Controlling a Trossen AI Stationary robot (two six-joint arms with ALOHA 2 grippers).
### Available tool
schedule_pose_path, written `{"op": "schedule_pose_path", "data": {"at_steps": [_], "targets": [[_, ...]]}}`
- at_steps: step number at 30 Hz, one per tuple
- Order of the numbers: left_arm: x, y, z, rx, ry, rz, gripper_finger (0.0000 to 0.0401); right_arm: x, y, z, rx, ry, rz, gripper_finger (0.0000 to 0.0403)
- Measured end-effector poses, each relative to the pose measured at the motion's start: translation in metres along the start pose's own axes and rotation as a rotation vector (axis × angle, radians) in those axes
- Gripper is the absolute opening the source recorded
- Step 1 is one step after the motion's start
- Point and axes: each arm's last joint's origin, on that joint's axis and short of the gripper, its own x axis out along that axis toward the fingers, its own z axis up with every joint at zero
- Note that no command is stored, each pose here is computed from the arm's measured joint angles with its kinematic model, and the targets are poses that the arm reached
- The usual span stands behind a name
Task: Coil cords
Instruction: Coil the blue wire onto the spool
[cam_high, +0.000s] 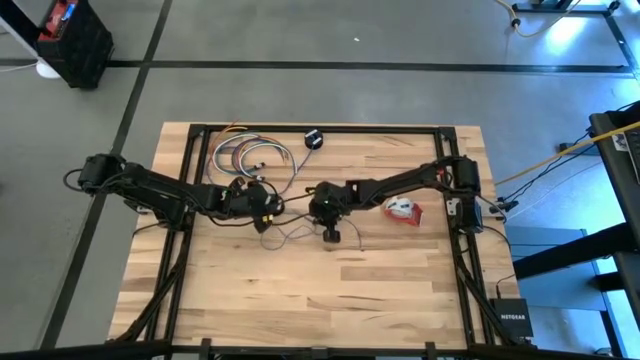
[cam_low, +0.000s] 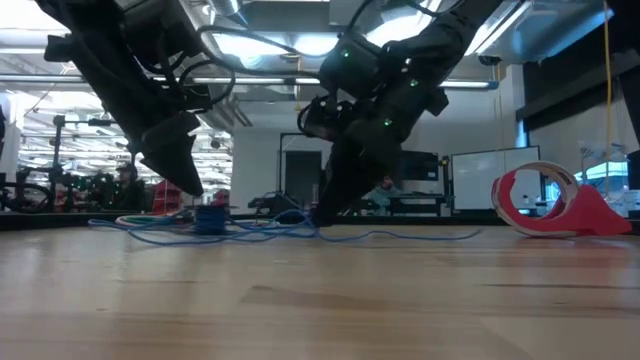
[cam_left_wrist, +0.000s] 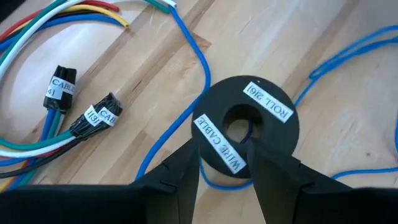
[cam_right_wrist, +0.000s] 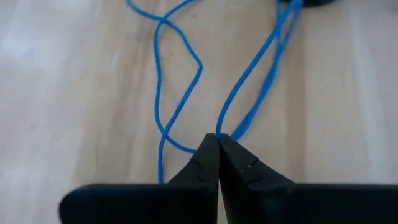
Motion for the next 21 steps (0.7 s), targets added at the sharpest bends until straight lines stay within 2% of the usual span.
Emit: {"op": "schedule_pose_path", "data": {"at_steps": [7,11,14,21], "targets": [[0.000,0.000,0.001,-0.005,-0.004,-0.002,0.0127,-0.006,0.003,0.005,-0.014,-0.031,0.081,0.0002],[-0.001,-0.007,0.006,0.016,-0.061,-0.064,0.0127,-0.006,0.006,0.006,-0.035,-0.046,0.170,0.0002],[-0.002,-0.009,0.010,0.022,-0.093,-0.100,0.0127,-0.006,0.006,0.006,-0.037,-0.045,0.179,0.0002],[0.011,-0.005,0.010,0.009,-0.061,-0.057,0.0127,-0.007,0.009,-0.001,-0.033,0.018,0.261,0.0002]]}}
